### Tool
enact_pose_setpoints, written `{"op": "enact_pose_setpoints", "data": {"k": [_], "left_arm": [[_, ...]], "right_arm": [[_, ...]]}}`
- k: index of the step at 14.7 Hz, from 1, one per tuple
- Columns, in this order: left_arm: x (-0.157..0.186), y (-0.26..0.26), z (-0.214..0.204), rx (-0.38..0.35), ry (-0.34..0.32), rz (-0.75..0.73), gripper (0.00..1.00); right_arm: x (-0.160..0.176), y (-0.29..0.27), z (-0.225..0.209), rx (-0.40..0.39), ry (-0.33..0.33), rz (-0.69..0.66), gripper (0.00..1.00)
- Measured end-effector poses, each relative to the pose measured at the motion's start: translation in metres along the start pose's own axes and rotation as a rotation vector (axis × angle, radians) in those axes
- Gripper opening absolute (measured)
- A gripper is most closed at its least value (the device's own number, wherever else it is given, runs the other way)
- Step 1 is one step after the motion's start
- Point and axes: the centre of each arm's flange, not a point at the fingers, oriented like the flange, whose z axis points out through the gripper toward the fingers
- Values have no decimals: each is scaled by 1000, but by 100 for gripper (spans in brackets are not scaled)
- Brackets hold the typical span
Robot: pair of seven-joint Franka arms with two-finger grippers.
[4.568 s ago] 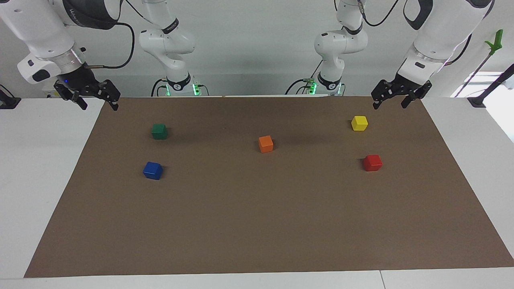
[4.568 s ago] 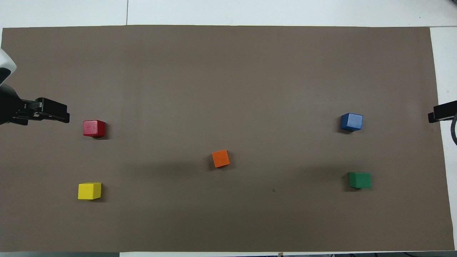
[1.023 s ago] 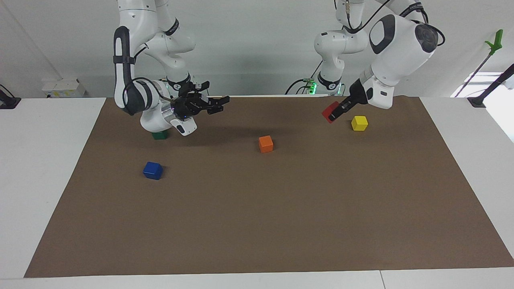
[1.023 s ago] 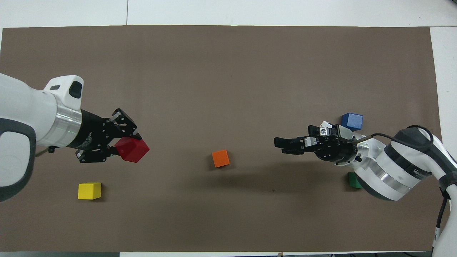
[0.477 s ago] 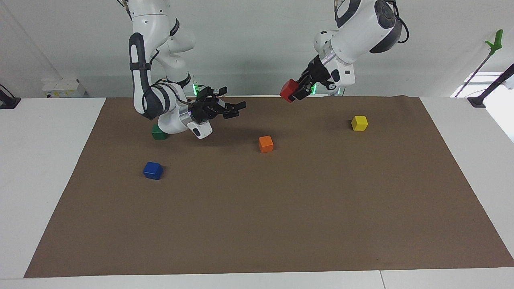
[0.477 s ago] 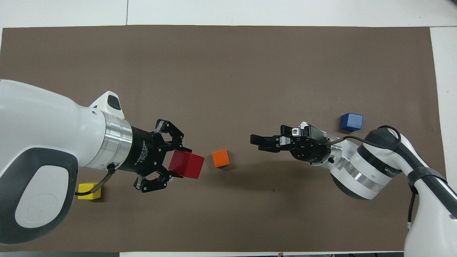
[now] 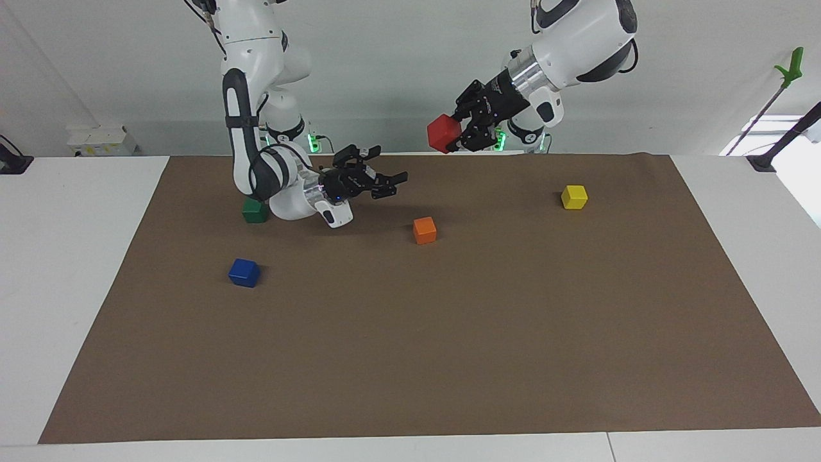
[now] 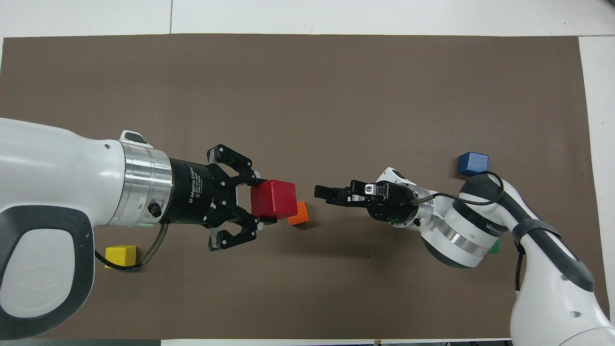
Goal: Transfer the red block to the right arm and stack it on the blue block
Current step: 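Close the right gripper on the red cube held by the left gripper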
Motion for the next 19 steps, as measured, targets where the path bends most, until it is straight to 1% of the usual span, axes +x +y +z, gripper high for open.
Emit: {"op": "enact_pose_setpoints", "data": {"k": [3,6,8,11,14,17,18,19], "left_arm": [[-6,-4,17,-33,-12,-77,55],[-7,-9,31,-58,-18,-103,55],[-9,-10,35,-81,-28,-120,55],[-13,-14,39,-107,-39,-112,55],[-11,-17,45,-108,-35,-110,55],[-3,-20,50,-105,-20,-70,55],[1,-22,52,-104,-14,-62,55],[3,-24,52,-107,-13,-55,55]], "right_arm": [[-6,10,18,22,-5,2,100],[-3,8,26,42,9,-8,100],[-8,14,33,50,14,-1,100],[-13,21,38,39,16,22,100],[-13,21,38,39,15,77,100],[-12,20,40,43,10,125,100],[-11,19,41,44,8,139,100],[-11,19,42,43,8,148,93]]}}
